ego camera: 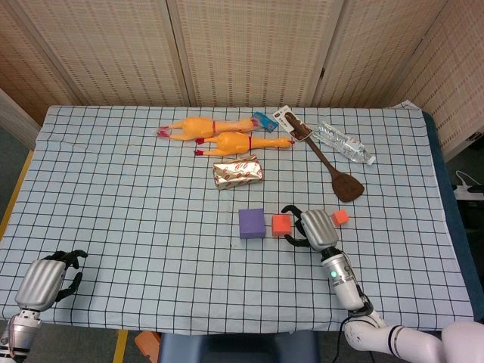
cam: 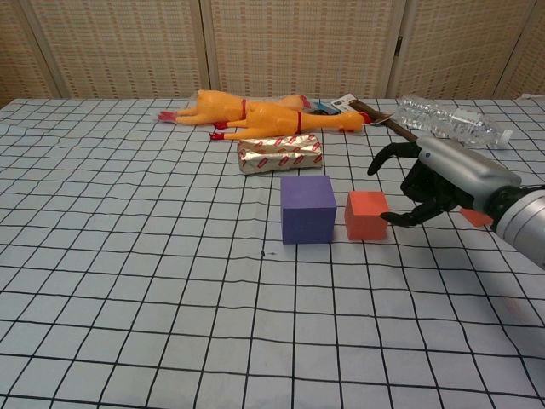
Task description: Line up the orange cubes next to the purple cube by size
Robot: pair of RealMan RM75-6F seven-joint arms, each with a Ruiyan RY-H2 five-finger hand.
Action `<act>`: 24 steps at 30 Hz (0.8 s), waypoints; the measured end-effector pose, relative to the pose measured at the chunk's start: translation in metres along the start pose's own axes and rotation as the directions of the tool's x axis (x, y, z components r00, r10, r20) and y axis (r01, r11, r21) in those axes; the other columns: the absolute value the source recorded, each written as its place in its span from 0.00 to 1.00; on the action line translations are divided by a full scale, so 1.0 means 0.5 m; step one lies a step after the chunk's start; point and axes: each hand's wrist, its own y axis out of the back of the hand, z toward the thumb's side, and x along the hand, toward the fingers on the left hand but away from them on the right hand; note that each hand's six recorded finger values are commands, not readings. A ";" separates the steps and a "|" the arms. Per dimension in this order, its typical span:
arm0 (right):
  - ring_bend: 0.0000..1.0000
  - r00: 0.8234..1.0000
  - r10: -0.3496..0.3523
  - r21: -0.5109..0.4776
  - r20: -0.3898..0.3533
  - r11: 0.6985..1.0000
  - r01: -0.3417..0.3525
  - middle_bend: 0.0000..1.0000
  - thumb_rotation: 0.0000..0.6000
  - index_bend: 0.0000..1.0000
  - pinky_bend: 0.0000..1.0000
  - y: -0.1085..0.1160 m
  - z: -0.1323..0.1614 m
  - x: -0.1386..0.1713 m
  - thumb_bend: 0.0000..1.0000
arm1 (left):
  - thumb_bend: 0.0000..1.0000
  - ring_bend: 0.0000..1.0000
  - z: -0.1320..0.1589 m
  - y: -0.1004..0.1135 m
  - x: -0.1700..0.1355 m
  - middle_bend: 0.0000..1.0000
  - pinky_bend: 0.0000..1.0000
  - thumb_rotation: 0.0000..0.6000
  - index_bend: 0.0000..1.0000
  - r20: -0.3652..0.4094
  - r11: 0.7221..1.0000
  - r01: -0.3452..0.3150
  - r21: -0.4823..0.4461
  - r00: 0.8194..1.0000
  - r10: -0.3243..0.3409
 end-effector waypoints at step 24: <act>0.95 0.962 0.151 0.062 0.228 0.984 -0.169 0.96 1.00 0.51 0.93 0.035 -0.077 0.047 0.60 | 0.45 0.40 0.008 0.000 -0.003 0.50 0.55 1.00 0.36 0.009 1.000 0.003 0.011 1.000 -0.003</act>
